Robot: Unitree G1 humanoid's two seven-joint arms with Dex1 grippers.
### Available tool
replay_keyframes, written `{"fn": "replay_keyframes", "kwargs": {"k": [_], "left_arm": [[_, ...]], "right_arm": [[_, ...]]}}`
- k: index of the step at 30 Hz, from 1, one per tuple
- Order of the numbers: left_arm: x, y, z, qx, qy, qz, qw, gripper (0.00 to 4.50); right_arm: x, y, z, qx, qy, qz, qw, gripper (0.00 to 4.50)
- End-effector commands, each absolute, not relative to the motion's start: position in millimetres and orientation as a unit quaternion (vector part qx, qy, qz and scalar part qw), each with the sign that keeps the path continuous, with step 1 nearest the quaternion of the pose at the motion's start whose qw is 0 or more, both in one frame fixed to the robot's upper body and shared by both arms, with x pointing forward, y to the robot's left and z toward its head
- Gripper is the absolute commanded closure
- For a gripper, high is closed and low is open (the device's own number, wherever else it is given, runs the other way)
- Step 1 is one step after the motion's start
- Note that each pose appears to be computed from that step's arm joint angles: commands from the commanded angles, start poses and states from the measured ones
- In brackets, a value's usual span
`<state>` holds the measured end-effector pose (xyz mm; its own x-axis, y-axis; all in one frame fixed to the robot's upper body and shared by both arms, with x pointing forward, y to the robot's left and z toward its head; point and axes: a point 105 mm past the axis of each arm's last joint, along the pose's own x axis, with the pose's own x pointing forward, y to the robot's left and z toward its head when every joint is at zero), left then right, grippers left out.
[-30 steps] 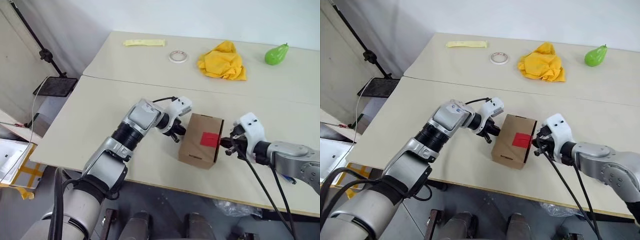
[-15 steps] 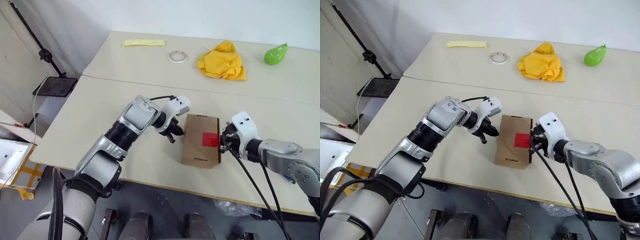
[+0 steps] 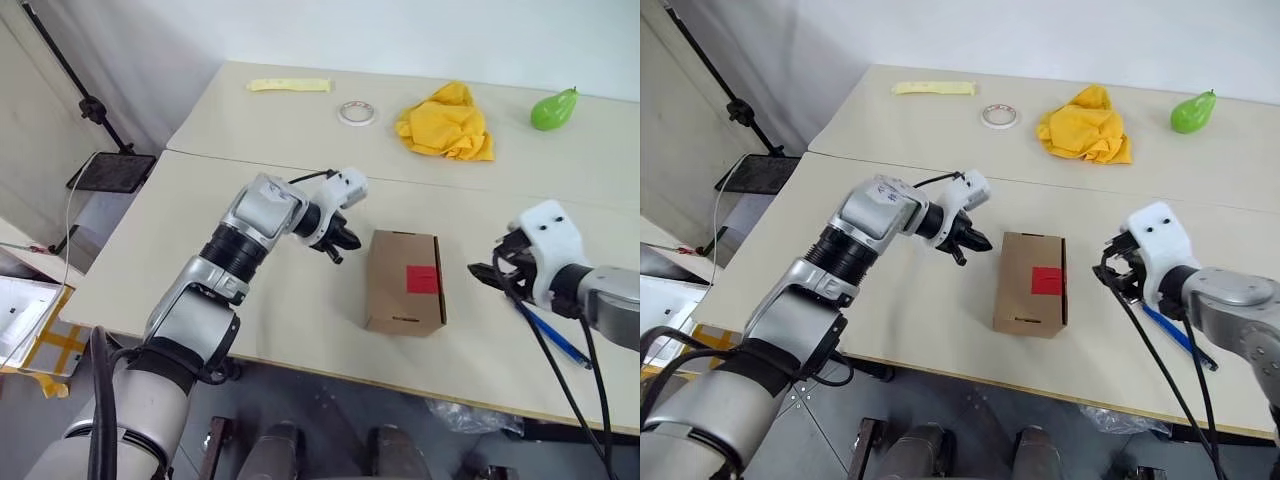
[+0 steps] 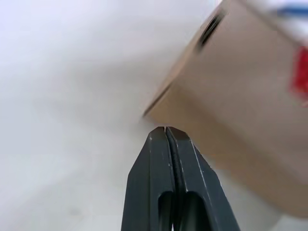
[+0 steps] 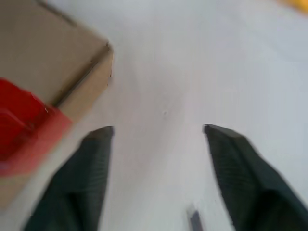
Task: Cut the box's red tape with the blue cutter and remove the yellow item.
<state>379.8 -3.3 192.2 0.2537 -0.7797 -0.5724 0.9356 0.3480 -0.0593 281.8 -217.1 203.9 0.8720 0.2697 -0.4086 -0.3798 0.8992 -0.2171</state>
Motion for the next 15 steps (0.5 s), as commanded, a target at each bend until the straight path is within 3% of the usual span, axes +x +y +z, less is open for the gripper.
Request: {"fn": "replay_keyframes", "kwargs": {"k": [1,2,8,15], "left_arm": [[370,-22,207,0.162,0.223,-0.589,0.76,4.5],[366,-27,210,0.157,0.218,-0.601,0.753,4.5],[356,-39,208,0.158,0.213,-0.627,0.733,4.5],[359,-38,224,0.142,0.199,-0.632,0.735,4.5]], "right_arm": [[272,-198,211,-0.134,0.167,0.206,0.955,0.24],[271,-194,209,-0.13,0.168,0.21,0.954,0.03],[268,-184,190,-0.108,0.186,0.206,0.955,0.03],[270,-193,189,-0.098,0.186,0.175,0.962,0.03]]}}
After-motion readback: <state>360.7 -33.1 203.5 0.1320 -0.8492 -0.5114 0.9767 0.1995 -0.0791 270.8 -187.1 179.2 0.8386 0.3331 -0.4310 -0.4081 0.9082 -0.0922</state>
